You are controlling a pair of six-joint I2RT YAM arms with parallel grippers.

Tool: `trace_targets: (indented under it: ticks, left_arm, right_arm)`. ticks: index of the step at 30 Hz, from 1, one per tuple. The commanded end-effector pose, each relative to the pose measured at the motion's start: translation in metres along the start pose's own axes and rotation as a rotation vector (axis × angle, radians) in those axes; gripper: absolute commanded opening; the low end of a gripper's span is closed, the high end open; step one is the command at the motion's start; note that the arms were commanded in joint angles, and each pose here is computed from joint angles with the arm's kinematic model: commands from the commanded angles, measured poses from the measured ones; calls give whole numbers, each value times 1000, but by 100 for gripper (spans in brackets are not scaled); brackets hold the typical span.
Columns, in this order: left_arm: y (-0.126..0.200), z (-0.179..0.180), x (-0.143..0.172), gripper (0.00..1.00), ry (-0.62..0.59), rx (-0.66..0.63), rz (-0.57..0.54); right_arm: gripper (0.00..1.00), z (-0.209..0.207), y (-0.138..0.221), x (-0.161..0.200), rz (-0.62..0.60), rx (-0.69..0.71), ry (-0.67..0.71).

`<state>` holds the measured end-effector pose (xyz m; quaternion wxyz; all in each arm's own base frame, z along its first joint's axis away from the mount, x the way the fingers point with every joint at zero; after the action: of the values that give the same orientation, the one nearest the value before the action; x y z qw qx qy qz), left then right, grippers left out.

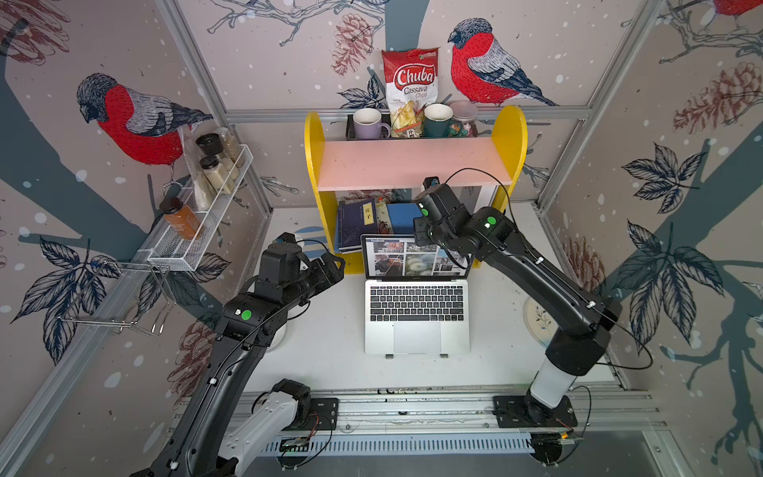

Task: Close the laptop lid and set it aside
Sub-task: Close the lid of the laptop.

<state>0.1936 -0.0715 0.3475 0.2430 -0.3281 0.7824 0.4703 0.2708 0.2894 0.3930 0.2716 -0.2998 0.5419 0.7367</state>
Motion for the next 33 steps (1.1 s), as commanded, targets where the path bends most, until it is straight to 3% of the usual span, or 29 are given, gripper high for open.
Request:
trace_targets:
  ticks: [1,33]
  left_arm:
    - [1,-2,-4,86,-2,7,-32]
    - [1,4,2,86,10,-16,-40]
  right_arm:
    - [1,-1,5,7,12,2,-8]
    - [1,6,27,59,-18,-44,-48]
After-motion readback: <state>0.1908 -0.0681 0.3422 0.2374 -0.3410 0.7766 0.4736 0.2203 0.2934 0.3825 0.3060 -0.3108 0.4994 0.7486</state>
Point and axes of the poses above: each gripper's point midway between its finger pads, its own y axis back along the fingers, its own z axis along the line the jaws close on, x = y × z, the point moved 8 cm from there along y, back along the fingers, and after that the axes turned 15 degrees about -y, right-handed, at the moved point
